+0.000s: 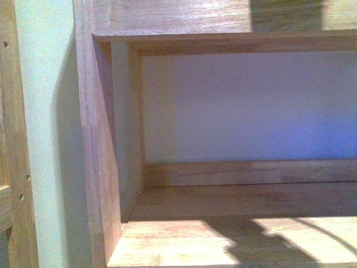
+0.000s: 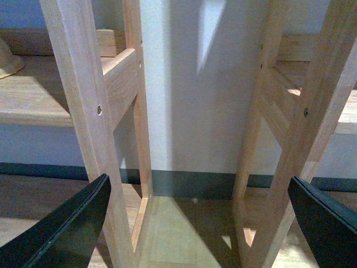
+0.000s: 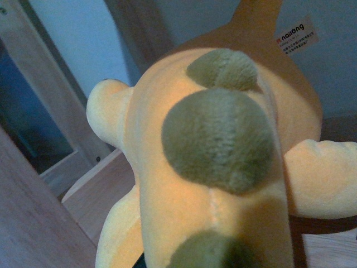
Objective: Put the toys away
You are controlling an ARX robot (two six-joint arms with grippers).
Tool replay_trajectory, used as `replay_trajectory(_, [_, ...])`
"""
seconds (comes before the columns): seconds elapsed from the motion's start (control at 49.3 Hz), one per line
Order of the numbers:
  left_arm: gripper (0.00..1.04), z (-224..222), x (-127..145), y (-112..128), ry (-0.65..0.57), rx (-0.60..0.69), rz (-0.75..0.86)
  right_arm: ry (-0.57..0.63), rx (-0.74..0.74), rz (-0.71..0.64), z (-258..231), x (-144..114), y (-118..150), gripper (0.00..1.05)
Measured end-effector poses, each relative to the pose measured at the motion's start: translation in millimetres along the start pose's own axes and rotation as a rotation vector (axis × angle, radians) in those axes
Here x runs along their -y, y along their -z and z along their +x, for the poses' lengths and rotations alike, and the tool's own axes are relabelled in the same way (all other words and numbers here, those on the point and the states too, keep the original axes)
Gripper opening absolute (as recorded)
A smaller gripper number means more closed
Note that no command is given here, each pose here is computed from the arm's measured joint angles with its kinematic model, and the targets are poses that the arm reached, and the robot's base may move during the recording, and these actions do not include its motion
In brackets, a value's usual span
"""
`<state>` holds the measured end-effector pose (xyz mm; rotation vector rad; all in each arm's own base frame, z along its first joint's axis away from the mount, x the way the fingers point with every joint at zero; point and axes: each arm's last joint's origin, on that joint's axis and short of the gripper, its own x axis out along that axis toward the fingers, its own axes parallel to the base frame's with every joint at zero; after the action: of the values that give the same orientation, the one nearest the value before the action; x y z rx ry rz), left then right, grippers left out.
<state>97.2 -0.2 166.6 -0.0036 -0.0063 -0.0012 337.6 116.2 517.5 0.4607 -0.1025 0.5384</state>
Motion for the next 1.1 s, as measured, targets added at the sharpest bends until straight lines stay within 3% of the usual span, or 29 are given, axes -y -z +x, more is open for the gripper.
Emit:
replay_trajectory(0.751, [0.98, 0, 0, 0, 0.000, 0.000, 0.000, -0.109, 0.000, 0.097, 37, -23, 18, 0.07])
replay_trajectory(1.096, [0.98, 0, 0, 0, 0.000, 0.000, 0.000, -0.079, 0.007, 0.090, 42, -14, 12, 0.09])
